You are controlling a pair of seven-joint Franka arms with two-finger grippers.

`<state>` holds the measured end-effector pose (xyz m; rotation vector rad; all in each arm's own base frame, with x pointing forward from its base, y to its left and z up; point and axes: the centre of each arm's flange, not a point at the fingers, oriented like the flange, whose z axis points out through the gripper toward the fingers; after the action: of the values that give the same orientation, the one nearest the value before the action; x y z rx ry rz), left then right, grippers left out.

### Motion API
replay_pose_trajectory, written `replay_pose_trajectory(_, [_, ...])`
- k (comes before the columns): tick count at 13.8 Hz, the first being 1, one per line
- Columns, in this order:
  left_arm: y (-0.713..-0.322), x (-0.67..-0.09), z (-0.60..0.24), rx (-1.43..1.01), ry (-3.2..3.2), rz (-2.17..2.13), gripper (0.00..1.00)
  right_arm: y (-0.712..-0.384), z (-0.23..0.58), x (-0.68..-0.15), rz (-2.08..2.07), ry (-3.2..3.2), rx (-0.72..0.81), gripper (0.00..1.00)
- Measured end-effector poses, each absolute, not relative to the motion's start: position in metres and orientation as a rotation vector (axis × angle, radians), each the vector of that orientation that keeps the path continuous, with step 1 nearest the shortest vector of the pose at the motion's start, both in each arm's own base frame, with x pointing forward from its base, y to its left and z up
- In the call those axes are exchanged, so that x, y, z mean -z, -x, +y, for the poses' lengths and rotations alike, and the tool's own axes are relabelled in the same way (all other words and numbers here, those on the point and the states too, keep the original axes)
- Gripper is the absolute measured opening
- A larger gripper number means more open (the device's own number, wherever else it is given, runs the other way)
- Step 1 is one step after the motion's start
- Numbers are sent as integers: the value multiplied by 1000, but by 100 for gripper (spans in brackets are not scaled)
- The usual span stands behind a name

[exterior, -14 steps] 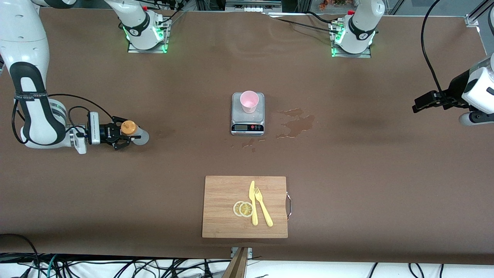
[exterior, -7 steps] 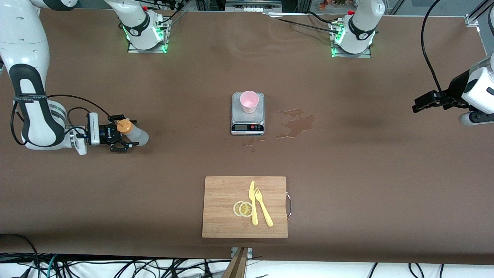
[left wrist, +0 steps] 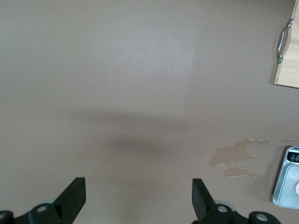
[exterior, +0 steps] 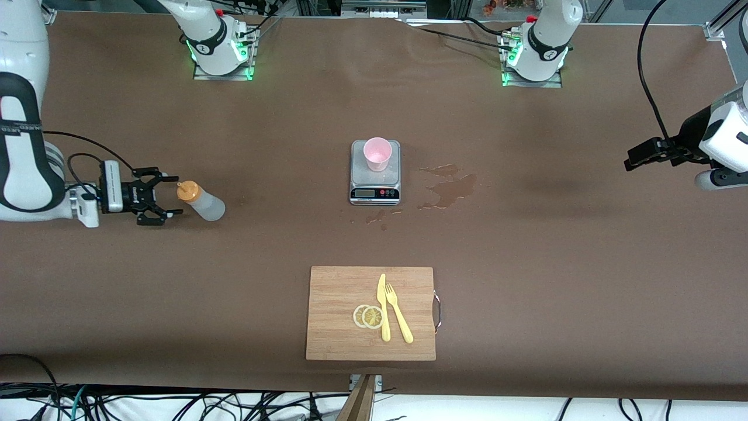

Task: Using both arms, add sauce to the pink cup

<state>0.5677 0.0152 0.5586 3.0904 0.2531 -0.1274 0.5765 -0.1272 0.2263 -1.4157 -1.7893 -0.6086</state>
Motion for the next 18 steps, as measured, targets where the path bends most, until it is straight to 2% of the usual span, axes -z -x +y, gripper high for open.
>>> replay_pose_trajectory(6, [-568, -559, 15, 127, -3090, 253, 100, -572, -148, -363, -1883, 1680, 355, 100])
replay_pose_trajectory(10, [-568, -559, 15, 127, -3090, 253, 100, -560, -144, -434, -1810, 1943, 200, 100])
replay_pose_trajectory(14, [-568, -559, 15, 127, -3090, 253, 100, -550, -111, -498, -1661, 2235, 64, 100])
replay_pose_trajectory(18, [-568, -559, 15, 127, -3090, 253, 100, -541, -84, -534, -1383, 2495, 7, 100])
